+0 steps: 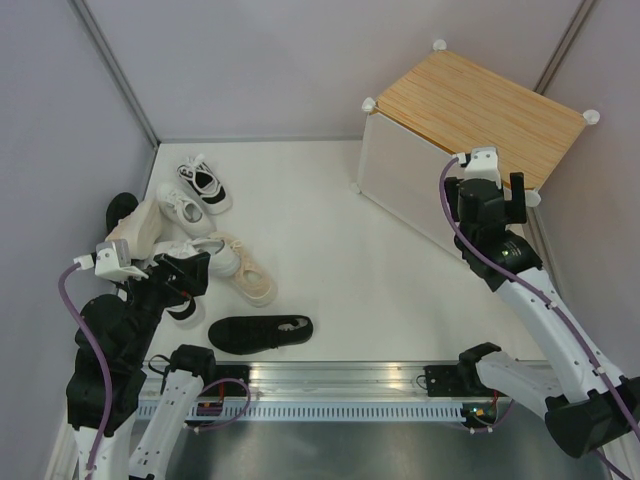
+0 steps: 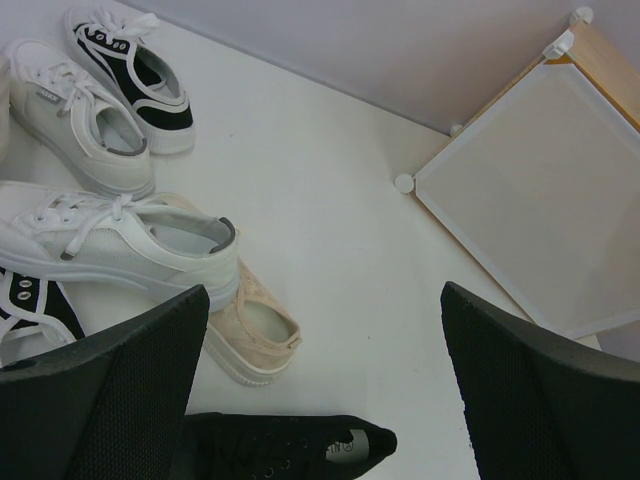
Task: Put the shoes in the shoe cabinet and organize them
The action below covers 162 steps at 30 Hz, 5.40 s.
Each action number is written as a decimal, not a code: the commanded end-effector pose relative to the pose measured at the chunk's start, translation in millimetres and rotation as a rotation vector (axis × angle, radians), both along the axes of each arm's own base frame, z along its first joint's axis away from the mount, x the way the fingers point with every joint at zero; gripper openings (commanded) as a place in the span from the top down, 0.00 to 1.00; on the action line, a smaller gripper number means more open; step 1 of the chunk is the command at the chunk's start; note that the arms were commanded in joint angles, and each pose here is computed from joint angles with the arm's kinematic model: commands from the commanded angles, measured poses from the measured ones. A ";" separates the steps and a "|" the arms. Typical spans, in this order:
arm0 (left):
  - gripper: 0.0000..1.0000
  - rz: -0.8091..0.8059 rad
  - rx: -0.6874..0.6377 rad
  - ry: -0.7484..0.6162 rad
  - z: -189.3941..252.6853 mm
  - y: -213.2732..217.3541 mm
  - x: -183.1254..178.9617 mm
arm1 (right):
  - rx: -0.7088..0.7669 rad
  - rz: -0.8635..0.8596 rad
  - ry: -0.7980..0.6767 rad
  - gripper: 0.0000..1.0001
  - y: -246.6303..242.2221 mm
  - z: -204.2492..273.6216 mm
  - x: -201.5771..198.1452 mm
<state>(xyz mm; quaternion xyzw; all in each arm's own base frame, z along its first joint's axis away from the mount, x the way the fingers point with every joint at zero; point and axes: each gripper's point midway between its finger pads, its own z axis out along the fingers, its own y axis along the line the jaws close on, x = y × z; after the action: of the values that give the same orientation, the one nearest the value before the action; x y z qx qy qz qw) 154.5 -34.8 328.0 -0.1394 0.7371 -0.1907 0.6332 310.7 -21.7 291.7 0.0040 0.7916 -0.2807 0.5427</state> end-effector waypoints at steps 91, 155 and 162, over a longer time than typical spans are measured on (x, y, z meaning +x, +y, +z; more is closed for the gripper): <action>0.01 -0.194 0.057 0.081 -19.6 -31.2 8.0 | 1.063 1.268 -0.090 0.02 406.6 128.3 3.4; 0.02 -0.158 0.156 0.142 -14.0 -123.5 217.3 | 0.794 0.812 -0.341 0.02 165.6 89.9 -99.9; 0.01 -0.118 0.226 0.138 -17.5 -135.2 283.0 | 0.775 0.814 -0.341 0.02 159.1 89.1 -105.3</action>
<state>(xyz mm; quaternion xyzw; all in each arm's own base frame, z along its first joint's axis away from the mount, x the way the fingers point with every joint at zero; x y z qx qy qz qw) 406.4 -174.4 279.8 -0.0425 0.8322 -0.1563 0.5302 207.8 141.4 380.7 -0.0510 0.6774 0.2731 0.6811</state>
